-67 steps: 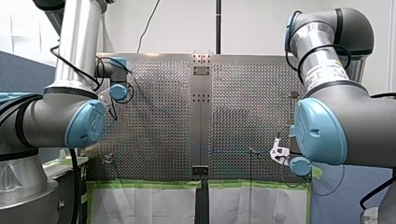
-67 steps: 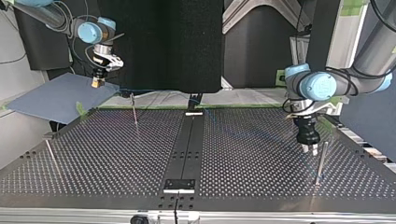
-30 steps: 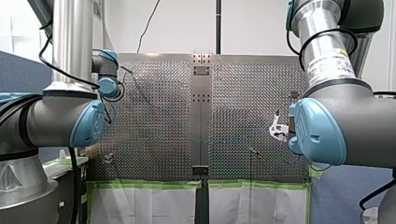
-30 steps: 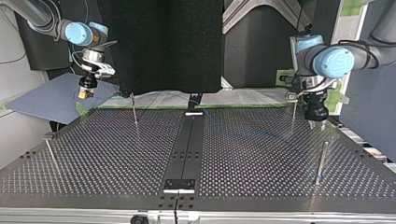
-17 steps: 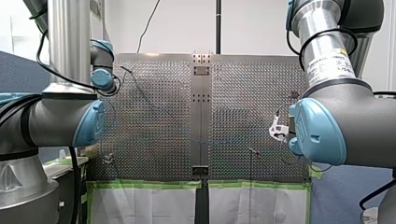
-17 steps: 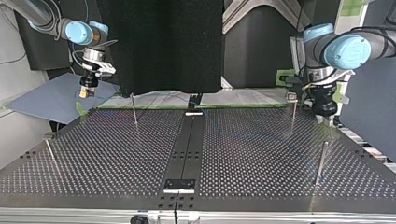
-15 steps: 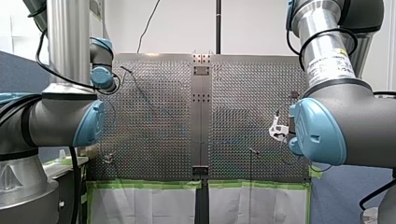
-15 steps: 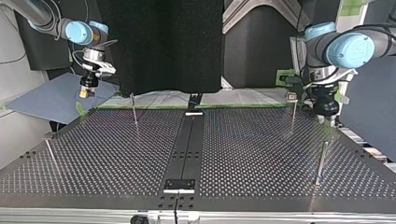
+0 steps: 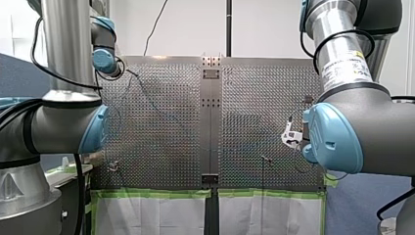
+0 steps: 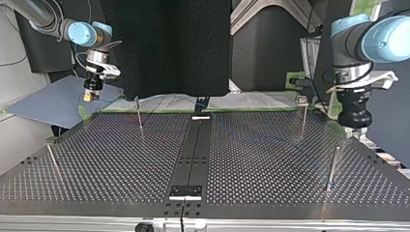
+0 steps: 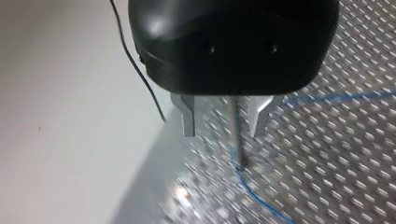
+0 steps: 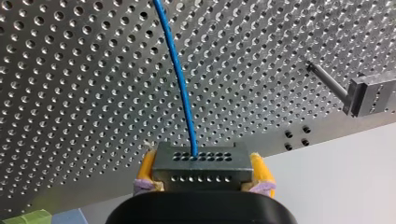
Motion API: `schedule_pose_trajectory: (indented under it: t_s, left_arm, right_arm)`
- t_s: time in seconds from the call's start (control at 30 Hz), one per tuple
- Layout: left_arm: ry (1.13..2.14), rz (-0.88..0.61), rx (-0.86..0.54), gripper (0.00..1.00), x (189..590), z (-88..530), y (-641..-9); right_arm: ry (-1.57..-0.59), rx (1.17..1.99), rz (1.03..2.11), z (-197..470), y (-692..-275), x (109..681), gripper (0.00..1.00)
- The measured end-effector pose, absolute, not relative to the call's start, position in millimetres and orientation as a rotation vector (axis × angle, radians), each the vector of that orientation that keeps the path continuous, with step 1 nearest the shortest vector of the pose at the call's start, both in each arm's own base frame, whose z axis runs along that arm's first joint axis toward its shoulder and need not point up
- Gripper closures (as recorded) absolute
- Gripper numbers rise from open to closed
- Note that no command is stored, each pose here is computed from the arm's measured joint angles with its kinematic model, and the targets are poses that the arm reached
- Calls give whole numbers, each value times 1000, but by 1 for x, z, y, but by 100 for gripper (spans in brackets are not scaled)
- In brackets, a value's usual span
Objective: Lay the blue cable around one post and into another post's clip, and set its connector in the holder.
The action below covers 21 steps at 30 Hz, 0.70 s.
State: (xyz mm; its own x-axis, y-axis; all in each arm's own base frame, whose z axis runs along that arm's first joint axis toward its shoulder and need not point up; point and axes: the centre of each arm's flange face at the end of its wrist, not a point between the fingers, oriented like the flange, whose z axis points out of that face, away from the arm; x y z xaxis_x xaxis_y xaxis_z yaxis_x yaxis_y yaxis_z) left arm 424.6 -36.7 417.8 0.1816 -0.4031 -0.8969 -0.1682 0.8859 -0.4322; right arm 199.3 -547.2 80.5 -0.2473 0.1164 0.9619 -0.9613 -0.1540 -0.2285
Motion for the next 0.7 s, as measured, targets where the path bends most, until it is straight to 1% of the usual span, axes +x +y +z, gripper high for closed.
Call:
schedule_pose_trajectory:
  t_s: [0.3, 0.33, 0.37, 0.43, 0.47, 0.53, 0.57, 0.6, 0.7]
  left_arm:
    - [1350, -176, -378, 43, 407, 479, -46]
    - [1345, -173, -367, 40, 405, 485, -47]
    - [1337, -166, -354, 40, 402, 494, -48]
    - [1325, -154, -336, 32, 396, 506, -50]
    - [1317, -146, -325, 32, 393, 514, -51]
    - [1310, -134, -311, 13, 389, 524, -52]
    - [1308, -127, -304, 13, 387, 529, -52]
    - [1307, -124, -300, 1, 386, 533, -53]
    - [1307, -117, -291, 1, 384, 544, -54]
  right_arm:
    - [-1208, 1085, 1567, 80, -547, 200, 100]
    - [-1207, 1085, 1567, 80, -547, 200, 100]
    - [-1207, 1085, 1567, 80, -547, 201, 100]
    - [-1208, 1085, 1567, 80, -547, 201, 100]
    - [-1207, 1085, 1568, 80, -547, 201, 100]
    - [-1207, 1086, 1569, 80, -546, 201, 100]
    - [-1206, 1086, 1569, 80, -546, 201, 100]
    - [-1206, 1086, 1570, 80, -546, 201, 100]
    - [-1206, 1086, 1571, 80, -546, 201, 100]
